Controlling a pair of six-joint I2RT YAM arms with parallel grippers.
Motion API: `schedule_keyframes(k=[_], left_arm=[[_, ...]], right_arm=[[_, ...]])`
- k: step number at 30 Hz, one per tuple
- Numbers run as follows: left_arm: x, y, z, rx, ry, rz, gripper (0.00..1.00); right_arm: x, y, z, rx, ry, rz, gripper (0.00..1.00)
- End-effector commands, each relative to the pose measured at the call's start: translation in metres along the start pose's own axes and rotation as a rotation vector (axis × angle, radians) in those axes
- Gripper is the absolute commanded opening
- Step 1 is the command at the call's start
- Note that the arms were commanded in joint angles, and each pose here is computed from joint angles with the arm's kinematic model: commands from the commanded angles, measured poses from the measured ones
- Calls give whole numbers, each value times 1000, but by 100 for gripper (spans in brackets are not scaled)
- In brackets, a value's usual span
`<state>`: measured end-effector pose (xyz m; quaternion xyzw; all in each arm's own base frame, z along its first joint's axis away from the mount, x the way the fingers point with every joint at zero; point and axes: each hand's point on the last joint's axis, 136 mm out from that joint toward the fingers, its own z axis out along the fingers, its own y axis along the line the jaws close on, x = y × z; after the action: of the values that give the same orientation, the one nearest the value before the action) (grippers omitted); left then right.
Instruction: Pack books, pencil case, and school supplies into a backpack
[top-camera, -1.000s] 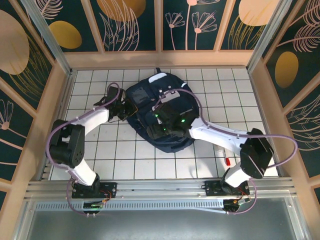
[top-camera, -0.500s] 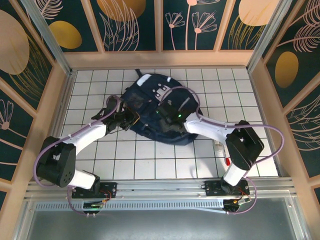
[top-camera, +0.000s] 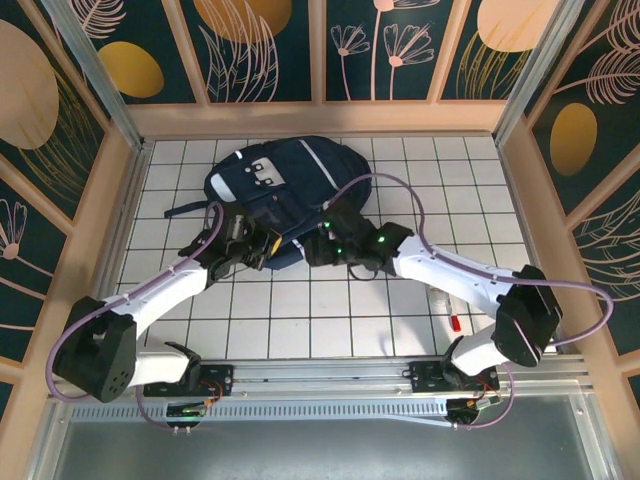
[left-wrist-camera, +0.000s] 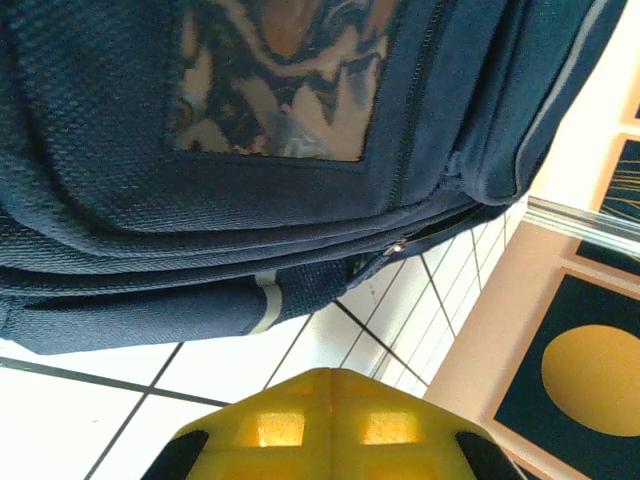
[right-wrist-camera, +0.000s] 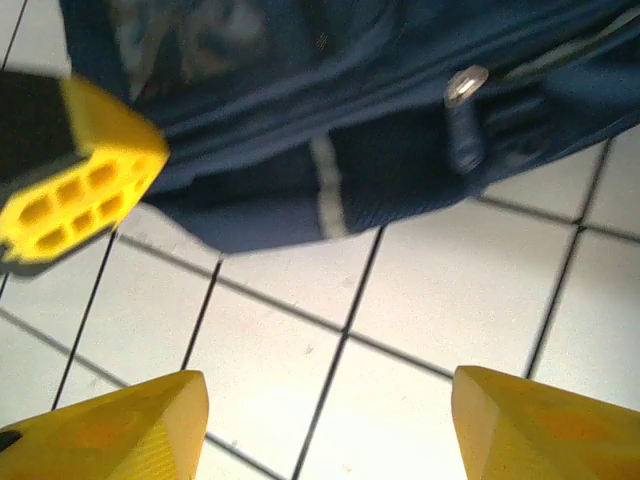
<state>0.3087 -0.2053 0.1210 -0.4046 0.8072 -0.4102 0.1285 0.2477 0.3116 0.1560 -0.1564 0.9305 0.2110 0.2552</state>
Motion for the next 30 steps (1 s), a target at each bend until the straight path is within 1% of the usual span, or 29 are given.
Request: schedule_keyframes(k=[1,2,4,5,6,7,8,9,10,11,12,13,15,17,19,21,22,24,25,28,30], left_arm=[[4,-3,7,-18,30,10,0],[1,-6,7,-42,21,57,0],[-5,-11,5,-110,-6,160,20],[-6,-21,6,-109,-7,246,27],[-7,-32,6,-99,-7,346,31],[-8,-34,9,-107,-4,438,32],[-10,-53,10,-85,-9,570,35],[-11,-59,12,-92,0,715,36],[-10,-63,14,-93,23,843,37],[-2,-64,17,-83,80,1011,37],[7,-58,18,-74,159,1152,37],[11,-51,17,-85,204,1236,38],[10,-36,17,-123,259,1394,39],[6,-30,18,-144,265,1511,40],[-8,-28,19,-204,215,1596,41],[-24,-32,20,-264,136,1662,45],[-27,-32,21,-270,129,1692,46],[-21,-27,27,-242,173,1757,51],[-21,-23,29,-243,191,1777,65],[-31,-9,37,-320,215,1793,67],[-29,2,41,-338,264,1810,69]], right_arm=[[-2,-28,17,88,1,-60,64],[-8,-36,19,111,-12,-97,62],[-21,-51,24,106,-23,-139,56],[-28,-59,28,89,-22,-127,53],[-34,-62,32,35,-18,-112,49],[-39,-65,34,2,-16,-104,45],[-43,-72,37,-11,-16,-97,43],[-46,-74,40,-21,-13,-104,41],[-48,-75,43,-33,-9,-108,41],[-50,-74,45,-54,-10,-120,41],[-49,-70,48,-85,-5,-137,43],[-50,-69,50,-106,-5,-148,43],[-51,-67,56,-139,-3,-158,47],[-54,-68,61,-148,-2,-142,50],[-57,-67,66,-155,1,-131,51],[-59,-65,73,-164,11,-119,52],[-60,-64,77,-164,15,-118,52],[-63,-65,84,-147,17,-119,52],[-65,-66,87,-135,15,-118,52],[-68,-64,96,-108,13,-131,52],[-66,-60,104,-87,26,-156,50]])
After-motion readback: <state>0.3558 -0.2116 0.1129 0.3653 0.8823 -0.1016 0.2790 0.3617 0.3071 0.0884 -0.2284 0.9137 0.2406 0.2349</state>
